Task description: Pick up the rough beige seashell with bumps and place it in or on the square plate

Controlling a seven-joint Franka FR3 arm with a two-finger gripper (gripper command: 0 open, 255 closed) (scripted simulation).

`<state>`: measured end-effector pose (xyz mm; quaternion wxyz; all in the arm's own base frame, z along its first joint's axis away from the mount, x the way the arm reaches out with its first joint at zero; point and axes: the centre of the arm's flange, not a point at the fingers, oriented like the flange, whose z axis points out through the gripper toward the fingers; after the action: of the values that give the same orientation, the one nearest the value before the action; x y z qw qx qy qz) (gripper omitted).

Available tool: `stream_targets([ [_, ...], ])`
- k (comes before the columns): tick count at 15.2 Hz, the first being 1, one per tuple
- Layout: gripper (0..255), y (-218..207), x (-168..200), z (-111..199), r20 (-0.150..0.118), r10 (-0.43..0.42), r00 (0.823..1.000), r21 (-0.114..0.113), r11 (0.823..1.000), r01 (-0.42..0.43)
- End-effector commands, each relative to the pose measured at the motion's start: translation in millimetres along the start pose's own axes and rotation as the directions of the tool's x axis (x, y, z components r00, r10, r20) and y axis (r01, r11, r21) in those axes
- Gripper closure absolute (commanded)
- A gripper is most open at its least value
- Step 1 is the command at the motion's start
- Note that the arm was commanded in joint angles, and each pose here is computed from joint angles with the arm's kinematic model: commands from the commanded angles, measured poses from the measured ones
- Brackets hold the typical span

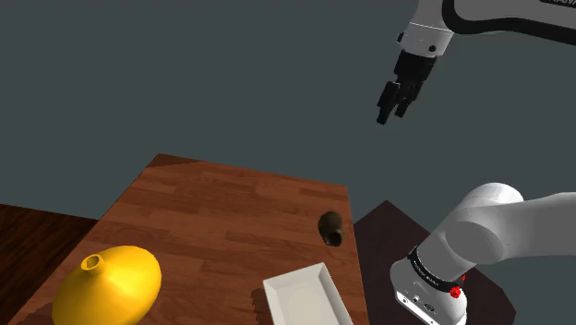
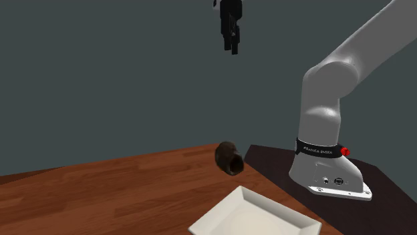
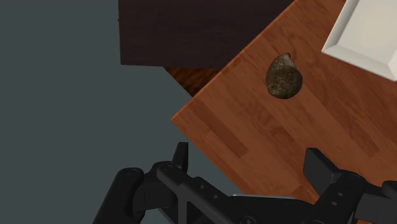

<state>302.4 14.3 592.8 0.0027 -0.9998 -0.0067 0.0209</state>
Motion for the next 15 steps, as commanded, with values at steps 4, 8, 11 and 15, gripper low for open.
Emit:
stream_targets([
  [4, 0, -13.2, -2.0, 36.9, -0.008, 0.001, 1.000, 0.008, 1.000, 0.000],
  [8, 0, -31.2, -4.2, 85.9, -0.019, 0.001, 1.000, 0.019, 1.000, -0.001],
  [11, 0, -45.0, -5.4, 122.6, -0.027, 0.002, 1.000, 0.027, 1.000, -0.001],
  [15, 0, -63.9, -6.7, 171.4, -0.038, 0.003, 0.999, 0.037, 0.999, -0.002],
])
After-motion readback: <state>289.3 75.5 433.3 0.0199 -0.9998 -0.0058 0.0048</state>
